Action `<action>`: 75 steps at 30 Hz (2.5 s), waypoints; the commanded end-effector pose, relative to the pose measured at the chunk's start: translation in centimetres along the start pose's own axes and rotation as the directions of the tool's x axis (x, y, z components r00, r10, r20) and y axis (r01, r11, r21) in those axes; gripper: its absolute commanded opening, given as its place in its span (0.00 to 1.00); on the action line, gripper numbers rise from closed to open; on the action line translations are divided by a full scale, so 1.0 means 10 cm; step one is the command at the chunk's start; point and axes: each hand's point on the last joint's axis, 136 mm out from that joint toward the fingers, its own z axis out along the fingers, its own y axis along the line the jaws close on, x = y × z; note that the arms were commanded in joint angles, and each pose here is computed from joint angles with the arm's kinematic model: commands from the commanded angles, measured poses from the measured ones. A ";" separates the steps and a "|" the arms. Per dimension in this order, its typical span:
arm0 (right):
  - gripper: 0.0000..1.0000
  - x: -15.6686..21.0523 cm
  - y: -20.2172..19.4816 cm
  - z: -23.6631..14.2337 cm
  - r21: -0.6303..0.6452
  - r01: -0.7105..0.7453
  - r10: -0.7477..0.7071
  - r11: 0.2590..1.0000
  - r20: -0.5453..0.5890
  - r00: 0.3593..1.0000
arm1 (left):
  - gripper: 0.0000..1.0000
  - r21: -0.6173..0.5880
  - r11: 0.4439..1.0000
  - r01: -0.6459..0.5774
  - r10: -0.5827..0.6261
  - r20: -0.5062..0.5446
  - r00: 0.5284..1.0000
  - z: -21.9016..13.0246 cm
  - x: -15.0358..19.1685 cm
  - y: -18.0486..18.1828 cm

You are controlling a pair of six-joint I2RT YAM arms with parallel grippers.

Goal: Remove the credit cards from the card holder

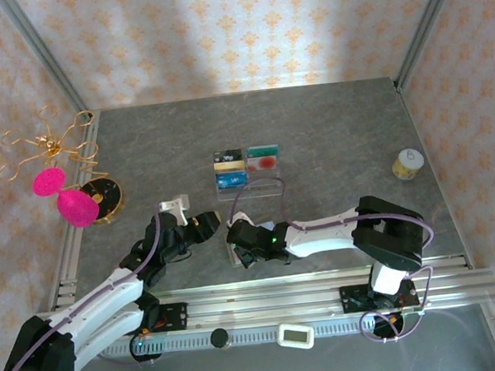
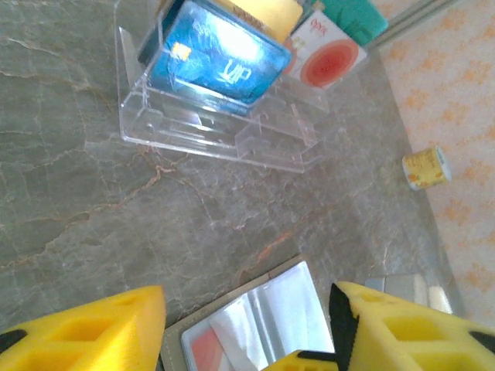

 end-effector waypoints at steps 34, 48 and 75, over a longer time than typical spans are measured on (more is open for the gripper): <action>0.42 -0.30 -0.46 -0.95 -0.184 -0.368 0.411 0.911 0.352 0.841 | 0.24 -0.033 0.982 -0.185 0.172 -0.241 0.955 0.39 0.69 -0.34; 0.45 -0.27 0.21 -0.26 -0.265 -0.153 0.171 0.952 0.049 0.984 | 0.33 -0.216 0.972 -0.087 0.075 -0.060 0.995 -0.11 0.35 0.36; 0.35 -0.13 0.09 -0.06 -0.354 -0.347 0.336 0.869 -0.092 0.937 | 0.00 -0.208 0.967 -0.147 0.091 -0.258 0.962 0.13 0.83 0.53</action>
